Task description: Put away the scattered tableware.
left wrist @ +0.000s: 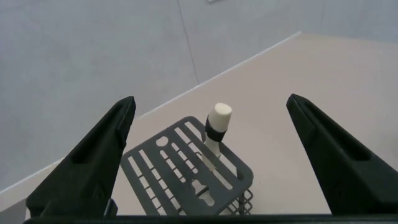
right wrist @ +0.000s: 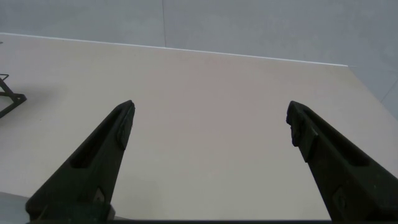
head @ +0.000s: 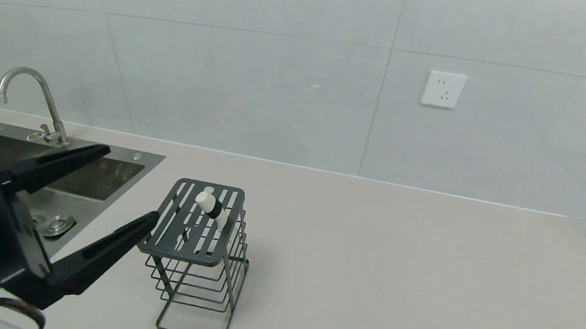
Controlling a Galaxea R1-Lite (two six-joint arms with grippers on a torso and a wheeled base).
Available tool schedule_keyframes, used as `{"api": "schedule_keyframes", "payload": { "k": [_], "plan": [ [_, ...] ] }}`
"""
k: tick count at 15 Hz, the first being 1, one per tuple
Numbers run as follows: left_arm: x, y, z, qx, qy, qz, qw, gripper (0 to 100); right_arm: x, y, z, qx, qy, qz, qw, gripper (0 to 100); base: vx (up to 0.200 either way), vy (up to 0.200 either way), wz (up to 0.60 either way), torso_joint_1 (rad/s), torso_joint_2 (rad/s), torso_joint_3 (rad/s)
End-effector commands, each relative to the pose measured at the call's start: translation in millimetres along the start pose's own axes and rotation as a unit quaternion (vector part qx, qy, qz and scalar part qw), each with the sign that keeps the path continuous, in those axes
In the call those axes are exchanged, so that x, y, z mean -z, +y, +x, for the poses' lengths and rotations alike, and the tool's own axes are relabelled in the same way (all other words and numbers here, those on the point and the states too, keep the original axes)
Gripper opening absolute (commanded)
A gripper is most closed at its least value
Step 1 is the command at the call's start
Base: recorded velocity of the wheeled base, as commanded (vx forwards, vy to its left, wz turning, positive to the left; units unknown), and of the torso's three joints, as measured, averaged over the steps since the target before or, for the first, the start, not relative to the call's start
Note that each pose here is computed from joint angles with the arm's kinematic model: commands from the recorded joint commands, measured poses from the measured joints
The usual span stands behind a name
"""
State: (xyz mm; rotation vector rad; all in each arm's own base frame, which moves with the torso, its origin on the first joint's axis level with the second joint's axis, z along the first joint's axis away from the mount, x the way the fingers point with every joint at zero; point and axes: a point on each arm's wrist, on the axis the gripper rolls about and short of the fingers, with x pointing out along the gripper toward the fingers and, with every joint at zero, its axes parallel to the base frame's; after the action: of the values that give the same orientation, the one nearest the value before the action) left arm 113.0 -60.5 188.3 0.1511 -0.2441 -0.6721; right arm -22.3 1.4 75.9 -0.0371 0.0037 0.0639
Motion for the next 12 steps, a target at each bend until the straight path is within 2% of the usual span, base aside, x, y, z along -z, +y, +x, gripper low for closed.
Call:
{"api": "schedule_keyframes", "payload": {
  "k": [1,3,4,8,9,11,12],
  "plan": [
    [-13.5,3.0,-38,-0.063,-0.042,0.015,0.9970,100,0,0,0,0.000,0.001,-0.001,1.000,100,0.000,0.000,0.00,0.000,0.00,0.000],
    [-16.1,1.1,-58,-0.094,-0.042,0.028,0.9943,100,0,0,0,0.000,0.001,0.000,1.000,100,0.000,0.000,0.00,0.000,0.00,0.000],
    [-15.7,-4.1,-72,-0.102,-0.038,0.026,0.9938,100,0,0,0,0.000,0.001,0.000,1.000,100,0.000,0.000,0.00,0.000,0.00,0.000],
    [-4.6,-28.8,-122,-0.127,-0.029,0.031,0.9910,100,0,0,0,0.000,0.001,0.000,1.000,100,0.000,0.000,0.00,0.000,0.00,0.000],
    [4.7,-41.7,-142,-0.150,-0.029,0.031,0.9878,100,0,0,0,0.000,0.001,0.000,1.000,100,0.000,0.000,0.00,0.000,0.00,0.000],
    [14.7,-50.7,-154,-0.165,-0.030,0.021,0.9857,100,0,0,0,0.000,0.001,0.000,1.000,100,0.000,0.000,0.00,0.000,0.00,0.000],
    [15.1,-49.9,-153,-0.167,-0.031,0.016,0.9854,100,0,0,0,0.000,0.001,0.000,1.000,100,0.000,0.000,0.00,0.000,0.00,0.000]
  ]
}}
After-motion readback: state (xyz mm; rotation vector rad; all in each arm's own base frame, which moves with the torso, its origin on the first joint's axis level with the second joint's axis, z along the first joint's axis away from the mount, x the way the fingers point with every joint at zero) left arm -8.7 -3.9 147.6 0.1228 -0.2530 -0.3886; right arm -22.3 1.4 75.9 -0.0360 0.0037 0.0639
